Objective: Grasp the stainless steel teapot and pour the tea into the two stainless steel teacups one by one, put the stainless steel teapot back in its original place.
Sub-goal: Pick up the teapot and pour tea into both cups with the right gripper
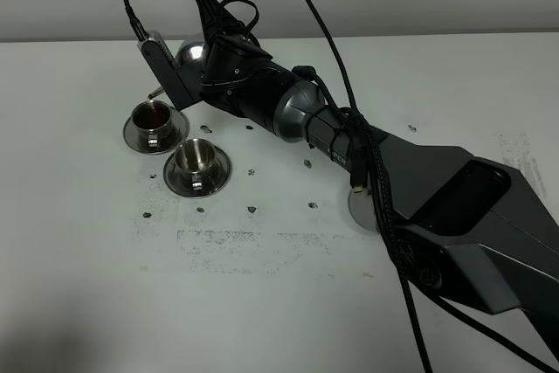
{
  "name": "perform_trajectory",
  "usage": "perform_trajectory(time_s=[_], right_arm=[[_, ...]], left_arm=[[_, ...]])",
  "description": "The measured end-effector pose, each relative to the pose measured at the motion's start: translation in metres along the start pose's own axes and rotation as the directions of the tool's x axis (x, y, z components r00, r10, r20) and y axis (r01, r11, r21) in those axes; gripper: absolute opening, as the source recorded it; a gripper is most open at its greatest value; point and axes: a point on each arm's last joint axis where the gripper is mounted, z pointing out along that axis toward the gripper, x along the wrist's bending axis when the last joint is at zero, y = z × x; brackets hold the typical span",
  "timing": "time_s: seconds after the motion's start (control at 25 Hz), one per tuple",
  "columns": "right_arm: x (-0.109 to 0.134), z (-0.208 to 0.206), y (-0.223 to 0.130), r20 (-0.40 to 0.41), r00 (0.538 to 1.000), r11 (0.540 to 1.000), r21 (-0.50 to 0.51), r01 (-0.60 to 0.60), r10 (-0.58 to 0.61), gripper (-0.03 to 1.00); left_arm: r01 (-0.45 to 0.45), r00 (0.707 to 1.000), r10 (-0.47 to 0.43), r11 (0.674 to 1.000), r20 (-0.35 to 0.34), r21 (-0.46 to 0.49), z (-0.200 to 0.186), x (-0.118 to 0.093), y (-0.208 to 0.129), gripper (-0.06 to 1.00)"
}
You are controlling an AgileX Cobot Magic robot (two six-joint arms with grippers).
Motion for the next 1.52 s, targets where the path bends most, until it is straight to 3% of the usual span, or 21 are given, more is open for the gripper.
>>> perform_trajectory(time_s=[0.8, 1.2, 1.52], right_arm=[[0.000, 0.000, 0.000, -0.003, 1.000, 1.000, -0.003, -0.006, 0.006, 0.17], [0.006, -0.001, 0.004, -0.076, 0.994, 0.996, -0.043, -0.084, 0.081, 0.17], [-0.024, -0.041, -0.014, -0.156, 0.959, 0.964, -0.085, -0.252, 0.237, 0.17]], left_arm=[[0.000, 1.000, 0.000, 1.000, 0.000, 0.000, 0.000, 0.000, 0.000, 0.72], [0.000, 1.000, 0.000, 1.000, 0.000, 0.000, 0.000, 0.000, 0.000, 0.72], [0.000, 1.000, 0.000, 1.000, 0.000, 0.000, 0.000, 0.000, 0.000, 0.72]])
